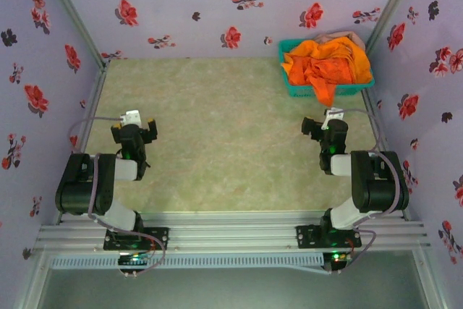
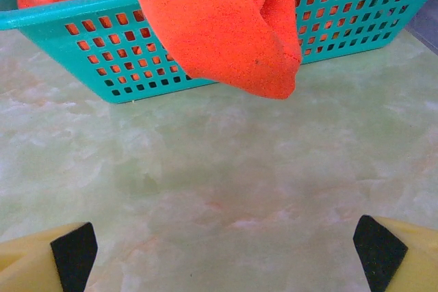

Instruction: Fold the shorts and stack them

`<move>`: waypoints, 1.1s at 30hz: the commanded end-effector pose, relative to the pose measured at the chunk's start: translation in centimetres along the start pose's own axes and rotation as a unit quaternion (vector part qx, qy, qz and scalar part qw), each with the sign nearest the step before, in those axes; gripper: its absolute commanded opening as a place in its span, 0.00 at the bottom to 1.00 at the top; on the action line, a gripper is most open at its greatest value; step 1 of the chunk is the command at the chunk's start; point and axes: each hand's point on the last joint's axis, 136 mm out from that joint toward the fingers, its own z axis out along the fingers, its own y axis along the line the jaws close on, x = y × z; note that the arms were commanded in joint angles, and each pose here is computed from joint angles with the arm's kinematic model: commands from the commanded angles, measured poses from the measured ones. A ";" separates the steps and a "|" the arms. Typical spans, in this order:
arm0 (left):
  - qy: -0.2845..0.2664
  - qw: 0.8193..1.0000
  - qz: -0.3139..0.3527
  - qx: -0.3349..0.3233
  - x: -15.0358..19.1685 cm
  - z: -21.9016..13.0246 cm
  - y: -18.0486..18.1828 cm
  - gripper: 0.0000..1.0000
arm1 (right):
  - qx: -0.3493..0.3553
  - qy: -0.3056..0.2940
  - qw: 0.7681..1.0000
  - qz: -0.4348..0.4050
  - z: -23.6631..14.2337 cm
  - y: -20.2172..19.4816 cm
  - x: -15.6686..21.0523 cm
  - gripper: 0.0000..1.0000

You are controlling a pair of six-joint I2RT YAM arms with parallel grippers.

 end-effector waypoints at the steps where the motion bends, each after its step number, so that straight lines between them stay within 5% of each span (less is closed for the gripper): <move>1: -0.007 1.000 0.000 -0.007 -0.4 0.2 0.3 1.00 | 0.012 -0.002 1.000 -0.004 0.1 -0.6 0.0 0.99; 7: -0.011 1.000 -0.006 -0.005 -0.6 0.0 0.6 1.00 | 0.019 -0.011 1.000 -0.002 -0.1 -0.7 -0.6 0.99; 12: -0.034 0.999 -0.009 -0.018 -4.0 -2.7 1.4 0.99 | 0.043 -0.012 0.999 0.007 -2.6 -1.1 -4.4 0.99; 17: 0.004 0.995 -0.098 -0.008 -7.4 -6.4 2.3 0.99 | 0.019 -0.014 0.999 0.026 -6.3 0.3 -8.7 0.99; 24: 0.047 0.963 -0.193 0.181 -11.9 -14.2 -2.0 0.99 | 0.021 0.044 0.999 0.023 -8.3 1.5 -13.5 0.98; 33: 0.138 0.914 -0.163 0.344 -11.9 -21.2 -6.0 0.99 | 0.072 0.164 0.984 -0.018 -1.6 1.1 -15.0 0.89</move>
